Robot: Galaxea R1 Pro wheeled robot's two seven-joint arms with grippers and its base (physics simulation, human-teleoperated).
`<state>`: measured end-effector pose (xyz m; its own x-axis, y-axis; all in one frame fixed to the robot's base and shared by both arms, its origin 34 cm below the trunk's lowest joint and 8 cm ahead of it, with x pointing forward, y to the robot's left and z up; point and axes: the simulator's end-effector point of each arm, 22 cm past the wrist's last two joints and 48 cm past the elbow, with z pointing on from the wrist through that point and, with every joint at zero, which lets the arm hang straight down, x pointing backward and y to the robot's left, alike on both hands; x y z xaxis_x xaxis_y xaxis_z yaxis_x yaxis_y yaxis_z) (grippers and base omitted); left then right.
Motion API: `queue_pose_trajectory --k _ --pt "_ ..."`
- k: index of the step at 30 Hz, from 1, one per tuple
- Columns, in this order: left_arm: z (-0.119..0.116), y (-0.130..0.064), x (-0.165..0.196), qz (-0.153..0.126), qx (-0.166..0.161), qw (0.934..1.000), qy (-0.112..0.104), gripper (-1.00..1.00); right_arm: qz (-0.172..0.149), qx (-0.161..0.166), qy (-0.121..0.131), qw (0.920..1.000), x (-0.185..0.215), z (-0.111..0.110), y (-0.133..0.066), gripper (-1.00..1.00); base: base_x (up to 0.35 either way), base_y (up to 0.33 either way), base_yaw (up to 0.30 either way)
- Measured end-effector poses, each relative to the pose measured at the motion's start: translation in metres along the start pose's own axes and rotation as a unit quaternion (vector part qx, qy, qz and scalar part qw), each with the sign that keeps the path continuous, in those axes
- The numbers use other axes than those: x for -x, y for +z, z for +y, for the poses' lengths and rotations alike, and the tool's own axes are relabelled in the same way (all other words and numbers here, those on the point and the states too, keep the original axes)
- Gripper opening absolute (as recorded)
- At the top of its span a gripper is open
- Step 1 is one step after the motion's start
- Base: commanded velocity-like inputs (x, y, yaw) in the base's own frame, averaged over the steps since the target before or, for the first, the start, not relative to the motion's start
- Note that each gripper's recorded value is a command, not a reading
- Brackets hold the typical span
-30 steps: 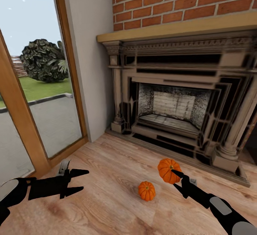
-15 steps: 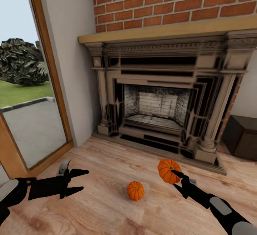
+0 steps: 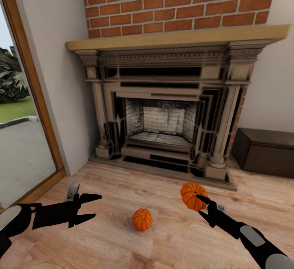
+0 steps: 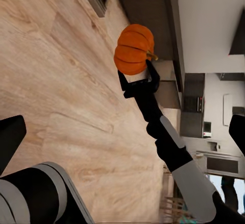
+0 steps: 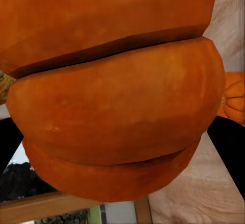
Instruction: Place each of the two pumpkins and all three candles from the living room inside a cabinet in the living room (use any cabinet), then make sure every cabinet is closed, and position the cauldron so it is next to a table in the living room.
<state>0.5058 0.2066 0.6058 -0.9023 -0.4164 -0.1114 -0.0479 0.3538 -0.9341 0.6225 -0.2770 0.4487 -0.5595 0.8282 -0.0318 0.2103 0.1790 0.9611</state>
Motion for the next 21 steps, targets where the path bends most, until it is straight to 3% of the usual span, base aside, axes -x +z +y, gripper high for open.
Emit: queue_pose_trajectory --k 9,13,16,21 --pt "0.002 -0.001 0.001 -0.004 0.009 0.9999 0.006 1.0 -0.003 0.002 -0.003 1.0 0.004 0.003 -0.003 -1.0 0.0 0.0 -0.269" --pt "0.019 0.0 0.004 -0.012 0.038 0.9991 0.016 1.0 -0.005 0.003 -0.003 1.0 0.006 0.005 -0.004 -1.0 0.0 0.0 -0.269" --pt "0.03 0.012 0.004 -0.016 0.05 0.9985 0.017 1.0 -0.007 0.005 -0.003 1.0 0.007 0.006 -0.005 -1.0 0.0 0.0 -0.269" --pt "0.047 0.022 0.004 -0.024 0.087 0.995 0.041 1.0 -0.014 0.006 -0.007 0.9999 0.011 0.008 -0.006 -1.0 0.0 0.0 -0.269"
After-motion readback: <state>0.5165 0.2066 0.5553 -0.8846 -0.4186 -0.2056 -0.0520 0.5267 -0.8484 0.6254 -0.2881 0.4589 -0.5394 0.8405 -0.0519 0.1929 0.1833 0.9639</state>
